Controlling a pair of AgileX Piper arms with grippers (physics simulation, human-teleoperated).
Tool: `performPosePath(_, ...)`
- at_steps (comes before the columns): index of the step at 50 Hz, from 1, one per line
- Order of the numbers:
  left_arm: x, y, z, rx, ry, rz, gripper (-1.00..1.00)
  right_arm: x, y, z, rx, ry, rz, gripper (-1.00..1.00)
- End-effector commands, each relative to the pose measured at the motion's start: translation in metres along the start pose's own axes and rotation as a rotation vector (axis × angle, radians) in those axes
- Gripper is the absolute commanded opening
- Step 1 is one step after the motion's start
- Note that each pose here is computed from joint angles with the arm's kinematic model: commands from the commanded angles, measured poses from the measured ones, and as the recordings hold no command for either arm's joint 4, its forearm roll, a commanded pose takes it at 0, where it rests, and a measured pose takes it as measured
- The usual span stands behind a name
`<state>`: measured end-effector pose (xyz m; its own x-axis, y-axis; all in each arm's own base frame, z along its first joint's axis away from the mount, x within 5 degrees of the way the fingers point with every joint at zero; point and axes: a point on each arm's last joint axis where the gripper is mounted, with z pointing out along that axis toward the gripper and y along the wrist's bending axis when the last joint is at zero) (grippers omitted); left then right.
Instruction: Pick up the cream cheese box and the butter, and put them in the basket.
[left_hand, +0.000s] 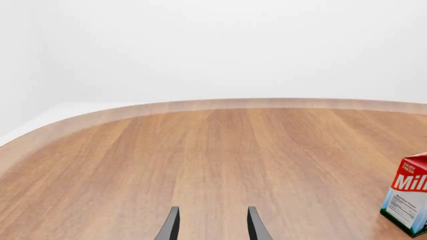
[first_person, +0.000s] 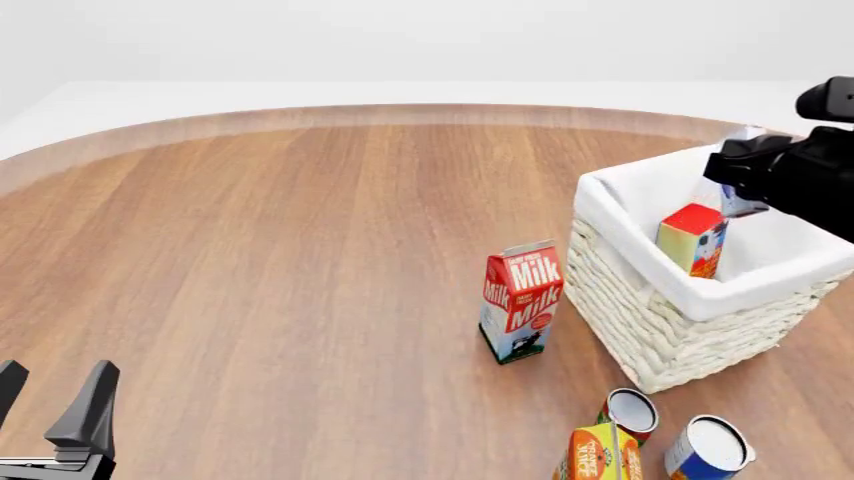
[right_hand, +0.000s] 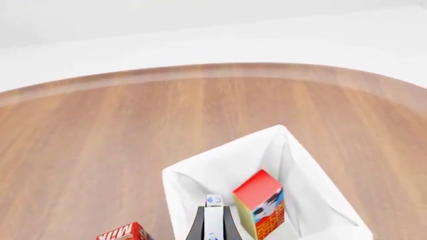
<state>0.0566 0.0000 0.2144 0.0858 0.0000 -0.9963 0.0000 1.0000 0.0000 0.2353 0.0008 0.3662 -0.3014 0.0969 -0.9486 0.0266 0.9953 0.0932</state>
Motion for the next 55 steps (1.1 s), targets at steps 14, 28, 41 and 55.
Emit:
performPosePath(14, 0.0, 0.0, 0.0, 0.0, 0.0, 0.0, 1.0, 0.008, -0.008, 0.036, 0.03, 0.03, 0.014, -1.0)
performPosePath(28, 0.0, 0.0, 0.0, 0.0, 0.0, 0.0, 1.0, 0.017, -0.01, 0.047, 0.032, 0.05, 0.011, -1.0)
performPosePath(41, 0.0, 0.0, 0.0, 0.0, 0.0, 0.0, 1.0, 0.029, -0.011, 0.06, 0.033, 0.074, 0.003, -1.0)
performPosePath(55, 0.0, 0.0, 0.0, 0.0, 0.0, 0.0, 1.0, 0.035, -0.011, 0.069, 0.032, 0.089, -0.004, -1.0)
